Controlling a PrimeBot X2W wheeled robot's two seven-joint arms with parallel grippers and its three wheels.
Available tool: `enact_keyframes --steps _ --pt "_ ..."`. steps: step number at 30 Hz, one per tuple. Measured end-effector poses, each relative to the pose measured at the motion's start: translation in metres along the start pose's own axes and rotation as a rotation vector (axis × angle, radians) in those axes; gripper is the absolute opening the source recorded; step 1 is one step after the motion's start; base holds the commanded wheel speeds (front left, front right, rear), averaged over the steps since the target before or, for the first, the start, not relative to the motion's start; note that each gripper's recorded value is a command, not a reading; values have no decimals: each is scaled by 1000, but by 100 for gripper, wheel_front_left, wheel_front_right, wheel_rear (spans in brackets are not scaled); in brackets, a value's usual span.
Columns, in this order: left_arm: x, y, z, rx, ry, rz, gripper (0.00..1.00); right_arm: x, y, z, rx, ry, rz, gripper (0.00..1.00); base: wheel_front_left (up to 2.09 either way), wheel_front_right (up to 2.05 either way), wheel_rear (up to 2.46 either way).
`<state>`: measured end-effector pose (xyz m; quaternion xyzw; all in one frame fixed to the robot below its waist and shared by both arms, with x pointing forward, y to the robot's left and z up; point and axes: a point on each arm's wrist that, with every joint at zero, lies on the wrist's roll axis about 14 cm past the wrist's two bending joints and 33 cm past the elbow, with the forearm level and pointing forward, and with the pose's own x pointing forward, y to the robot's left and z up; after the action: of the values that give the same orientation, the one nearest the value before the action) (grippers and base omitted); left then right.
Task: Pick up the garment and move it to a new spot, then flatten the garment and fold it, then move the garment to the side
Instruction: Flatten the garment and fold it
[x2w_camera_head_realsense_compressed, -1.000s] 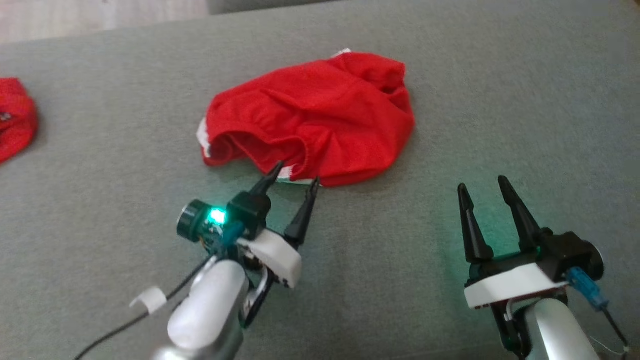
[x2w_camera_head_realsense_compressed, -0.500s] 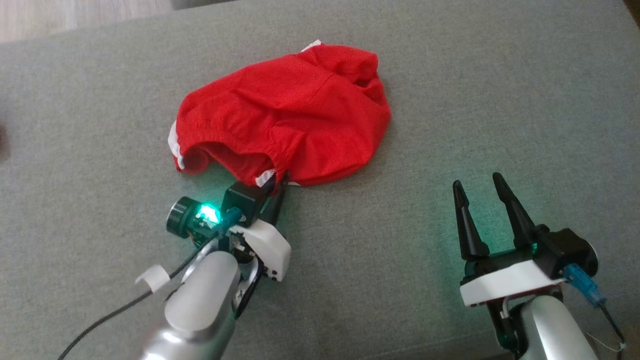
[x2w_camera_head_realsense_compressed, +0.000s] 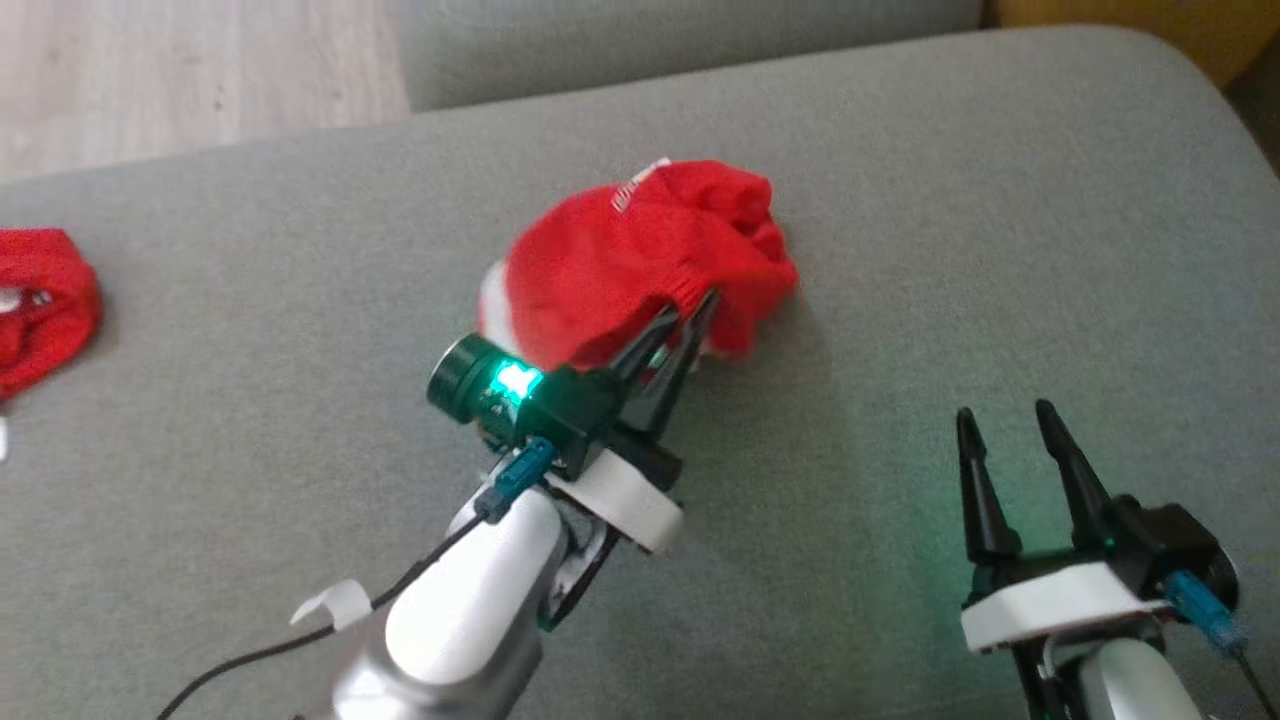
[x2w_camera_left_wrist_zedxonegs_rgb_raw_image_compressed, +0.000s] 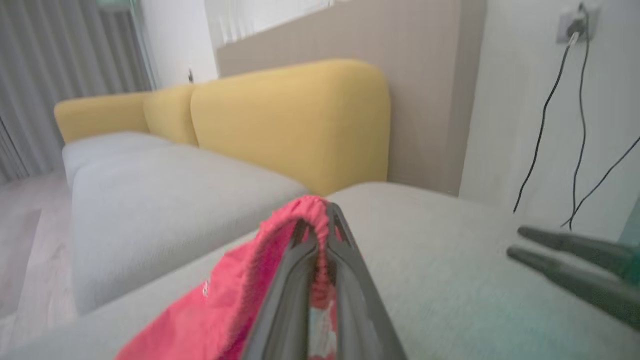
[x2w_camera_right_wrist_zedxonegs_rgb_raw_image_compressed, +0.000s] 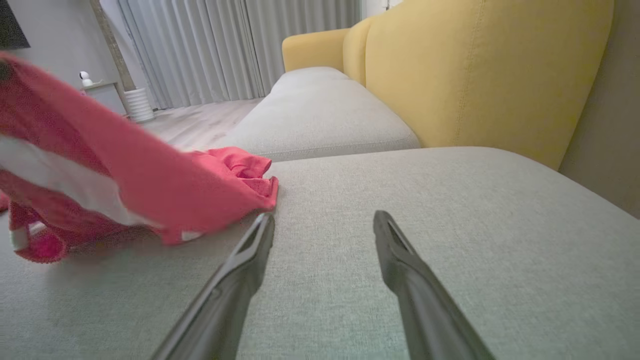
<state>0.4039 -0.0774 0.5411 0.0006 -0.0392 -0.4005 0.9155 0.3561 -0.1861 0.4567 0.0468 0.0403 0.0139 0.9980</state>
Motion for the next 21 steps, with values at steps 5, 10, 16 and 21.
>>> enact_keyframes --steps 5,10,16,21 --pt "-7 -6 65 -3 -167 25 0 -4 -1 5 -7 -16 -1 100 0 0 0" --pt "-24 18 64 -83 -141 149 0 -1 5 2 -20 -9 22 100 0 0 0" --pt "-66 94 -6 -155 25 421 0 7 13 -9 -20 26 46 100 0 0 0" --pt "-109 140 -61 -208 143 619 0 20 17 -14 -28 41 62 100 0 0 0"
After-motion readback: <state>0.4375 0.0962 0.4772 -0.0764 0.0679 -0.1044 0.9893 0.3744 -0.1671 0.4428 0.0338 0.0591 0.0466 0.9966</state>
